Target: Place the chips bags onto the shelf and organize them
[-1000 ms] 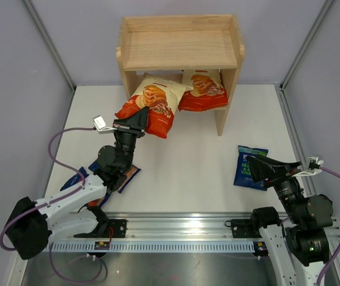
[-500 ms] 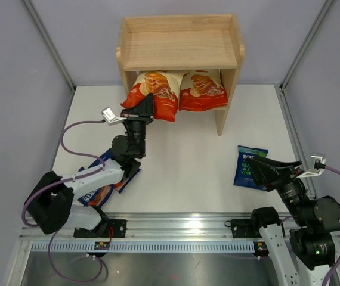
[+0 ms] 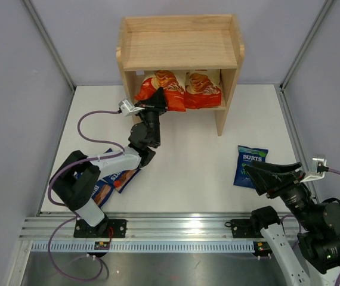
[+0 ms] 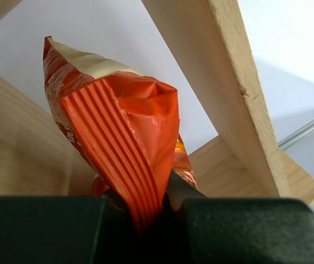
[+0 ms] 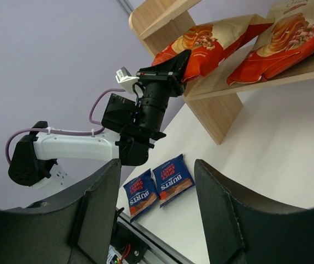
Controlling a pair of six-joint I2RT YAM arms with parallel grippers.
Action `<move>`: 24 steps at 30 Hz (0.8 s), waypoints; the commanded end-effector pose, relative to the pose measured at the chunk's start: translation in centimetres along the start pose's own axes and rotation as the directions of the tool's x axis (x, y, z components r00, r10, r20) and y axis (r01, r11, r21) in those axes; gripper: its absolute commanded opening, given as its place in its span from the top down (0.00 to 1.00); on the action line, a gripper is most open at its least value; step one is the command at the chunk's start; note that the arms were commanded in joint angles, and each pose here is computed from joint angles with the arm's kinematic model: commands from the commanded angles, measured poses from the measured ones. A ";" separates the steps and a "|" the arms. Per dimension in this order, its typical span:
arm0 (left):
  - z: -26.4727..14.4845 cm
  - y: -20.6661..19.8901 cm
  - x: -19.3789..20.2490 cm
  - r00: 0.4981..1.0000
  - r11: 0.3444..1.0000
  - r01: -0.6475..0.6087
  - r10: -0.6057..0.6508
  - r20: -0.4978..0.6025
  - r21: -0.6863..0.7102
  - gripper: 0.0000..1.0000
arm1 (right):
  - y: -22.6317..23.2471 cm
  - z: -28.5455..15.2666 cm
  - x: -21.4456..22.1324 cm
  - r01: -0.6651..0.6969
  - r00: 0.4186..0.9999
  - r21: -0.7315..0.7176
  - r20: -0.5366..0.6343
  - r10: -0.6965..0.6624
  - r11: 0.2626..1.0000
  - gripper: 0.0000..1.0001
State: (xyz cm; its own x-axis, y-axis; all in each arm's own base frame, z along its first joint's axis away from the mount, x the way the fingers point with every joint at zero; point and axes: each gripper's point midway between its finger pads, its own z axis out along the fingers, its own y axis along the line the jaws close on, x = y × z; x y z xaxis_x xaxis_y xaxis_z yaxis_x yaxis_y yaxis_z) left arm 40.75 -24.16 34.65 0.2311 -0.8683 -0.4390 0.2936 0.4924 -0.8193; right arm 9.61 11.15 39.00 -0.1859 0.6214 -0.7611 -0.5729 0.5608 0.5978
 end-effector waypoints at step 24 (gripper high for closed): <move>-0.3 -6.8 -12.8 0.923 0.969 0.117 -0.187 0.336 0.218 0.99 | -0.8 2.6 1.2 0.026 0.996 -0.029 -0.086 -0.028 0.999 0.37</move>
State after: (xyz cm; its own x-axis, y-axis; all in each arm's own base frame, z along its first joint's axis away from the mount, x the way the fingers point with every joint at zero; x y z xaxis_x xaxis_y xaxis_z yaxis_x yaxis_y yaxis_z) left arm 40.80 -22.57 36.20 0.3052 -0.8115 -0.4984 0.2760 0.5763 -0.7692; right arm 11.44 12.35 37.55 -0.2469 0.5570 -0.7930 -0.5729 0.5761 0.5830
